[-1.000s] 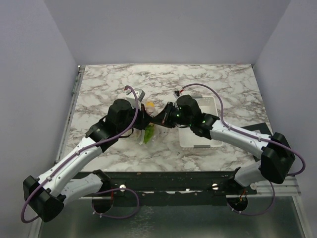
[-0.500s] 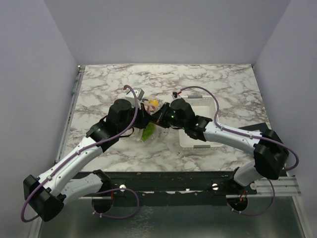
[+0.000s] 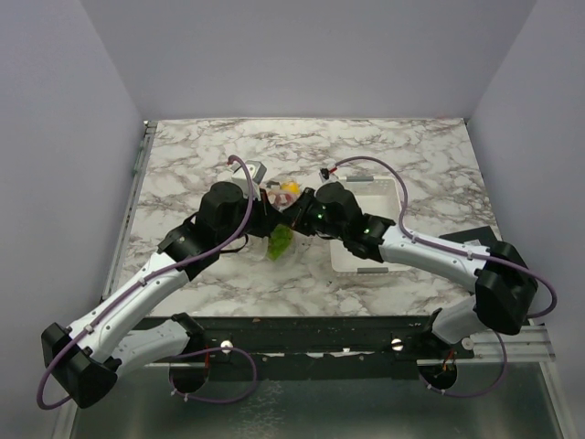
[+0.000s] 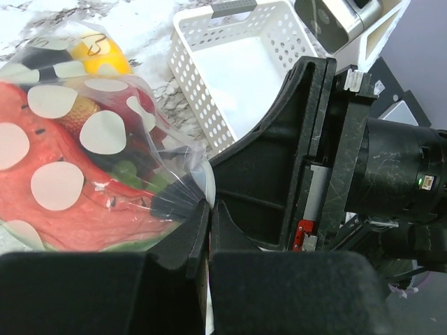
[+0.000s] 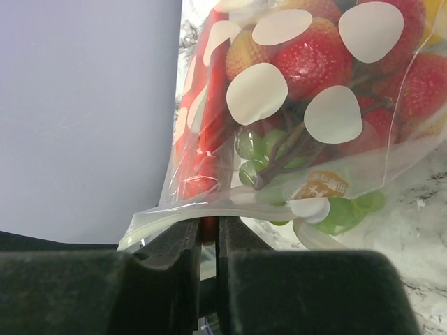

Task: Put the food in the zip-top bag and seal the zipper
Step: Adjust the fake fruit in the zipper food storage bag.

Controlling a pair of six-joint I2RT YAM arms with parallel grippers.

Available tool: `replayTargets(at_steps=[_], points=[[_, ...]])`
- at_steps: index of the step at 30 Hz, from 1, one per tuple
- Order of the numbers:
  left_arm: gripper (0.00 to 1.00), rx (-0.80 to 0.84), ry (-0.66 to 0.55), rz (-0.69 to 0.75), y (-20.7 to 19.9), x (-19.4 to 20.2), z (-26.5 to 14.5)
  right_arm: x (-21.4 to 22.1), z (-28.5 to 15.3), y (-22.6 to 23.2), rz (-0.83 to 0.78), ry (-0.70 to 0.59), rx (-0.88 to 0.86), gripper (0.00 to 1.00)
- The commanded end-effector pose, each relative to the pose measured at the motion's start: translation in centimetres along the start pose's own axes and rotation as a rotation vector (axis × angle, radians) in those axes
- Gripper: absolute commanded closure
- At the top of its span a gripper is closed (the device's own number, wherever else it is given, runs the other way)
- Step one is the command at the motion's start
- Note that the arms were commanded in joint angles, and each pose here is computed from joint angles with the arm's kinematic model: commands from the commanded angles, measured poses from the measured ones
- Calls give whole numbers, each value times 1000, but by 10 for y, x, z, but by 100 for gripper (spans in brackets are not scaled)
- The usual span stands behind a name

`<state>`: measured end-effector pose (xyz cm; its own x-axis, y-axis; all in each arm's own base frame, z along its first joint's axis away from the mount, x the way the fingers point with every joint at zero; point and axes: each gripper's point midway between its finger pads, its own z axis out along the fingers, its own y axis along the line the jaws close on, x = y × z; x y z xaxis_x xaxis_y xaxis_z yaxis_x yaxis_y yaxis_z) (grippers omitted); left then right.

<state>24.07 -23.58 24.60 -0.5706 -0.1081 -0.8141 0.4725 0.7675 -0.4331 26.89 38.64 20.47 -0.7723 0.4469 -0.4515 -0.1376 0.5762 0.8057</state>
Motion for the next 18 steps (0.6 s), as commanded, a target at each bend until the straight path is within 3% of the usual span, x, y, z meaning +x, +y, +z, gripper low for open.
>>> replayTargets(at_steps=[1,7,18], points=[[100,141,-48,-3,-42,-25,-21,-30,-11,8,-65,-116,-7,83],[100,104,-61,1,-39,-33,-25,-24,-30,15,-143,-68,-42,64],[100,76,-62,11,-39,-44,-34,-23,-73,5,-286,-31,-12,62]])
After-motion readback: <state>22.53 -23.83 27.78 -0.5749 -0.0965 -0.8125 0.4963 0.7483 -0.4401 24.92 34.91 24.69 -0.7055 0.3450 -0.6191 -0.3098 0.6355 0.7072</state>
